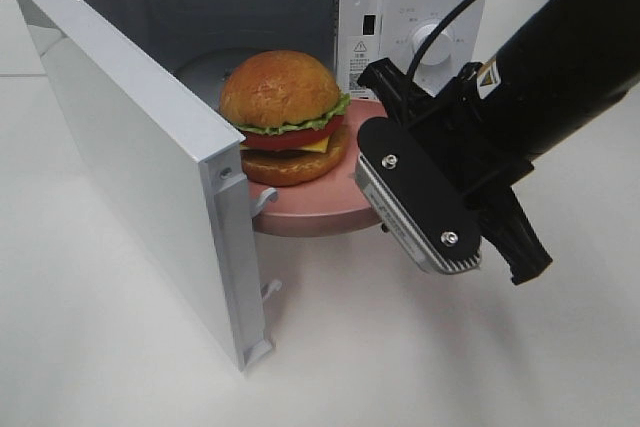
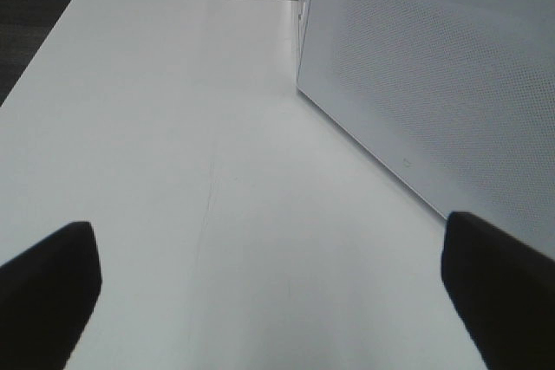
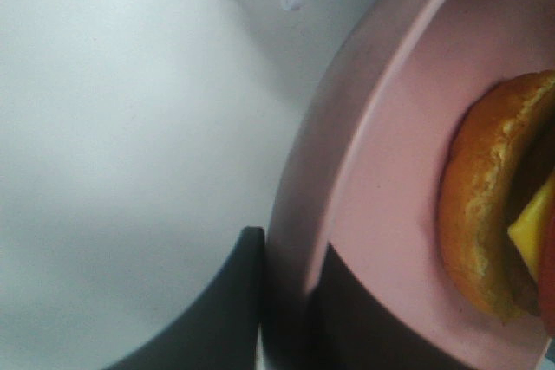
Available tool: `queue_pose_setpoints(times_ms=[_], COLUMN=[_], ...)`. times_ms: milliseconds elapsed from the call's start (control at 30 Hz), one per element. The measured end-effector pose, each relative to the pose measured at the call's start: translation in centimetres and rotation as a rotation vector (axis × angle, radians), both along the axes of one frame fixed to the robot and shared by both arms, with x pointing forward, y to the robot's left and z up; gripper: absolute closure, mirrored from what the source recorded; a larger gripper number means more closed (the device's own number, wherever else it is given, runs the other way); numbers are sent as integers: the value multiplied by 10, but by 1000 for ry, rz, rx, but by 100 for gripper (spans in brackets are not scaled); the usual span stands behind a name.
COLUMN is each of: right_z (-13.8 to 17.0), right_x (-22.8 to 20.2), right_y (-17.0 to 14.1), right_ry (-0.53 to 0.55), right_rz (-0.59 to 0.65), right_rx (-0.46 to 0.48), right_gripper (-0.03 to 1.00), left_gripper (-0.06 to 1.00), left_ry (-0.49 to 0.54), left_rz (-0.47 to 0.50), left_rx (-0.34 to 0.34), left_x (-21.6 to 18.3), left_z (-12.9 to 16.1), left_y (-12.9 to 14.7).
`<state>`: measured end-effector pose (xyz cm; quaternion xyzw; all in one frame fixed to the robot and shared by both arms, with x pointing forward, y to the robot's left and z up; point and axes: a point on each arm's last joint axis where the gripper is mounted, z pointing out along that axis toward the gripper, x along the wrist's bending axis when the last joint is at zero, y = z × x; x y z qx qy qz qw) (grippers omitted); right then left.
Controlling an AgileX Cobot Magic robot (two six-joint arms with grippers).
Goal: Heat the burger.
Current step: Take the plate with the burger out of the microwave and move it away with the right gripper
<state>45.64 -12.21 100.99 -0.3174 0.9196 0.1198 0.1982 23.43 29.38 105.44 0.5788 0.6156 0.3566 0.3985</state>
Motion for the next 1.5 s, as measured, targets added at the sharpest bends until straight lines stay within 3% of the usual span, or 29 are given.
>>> queue_pose_setpoints(times_ms=[700,1200,1500], right_z=[0,10,9], right_x=[-61,-99,-113], right_y=[-51,-91,-115], right_ry=[-82,-198,-190], right_rz=[-45,-186,-306], right_rx=[33,84,-6], right_gripper=[88,88,88], left_gripper=[-5,-5,-5], left_ry=[0,0,0], left_rz=[0,0,0], left_rx=[0,0,0], left_x=[0,0,0], left_z=[0,0,0], left_y=[0,0,0])
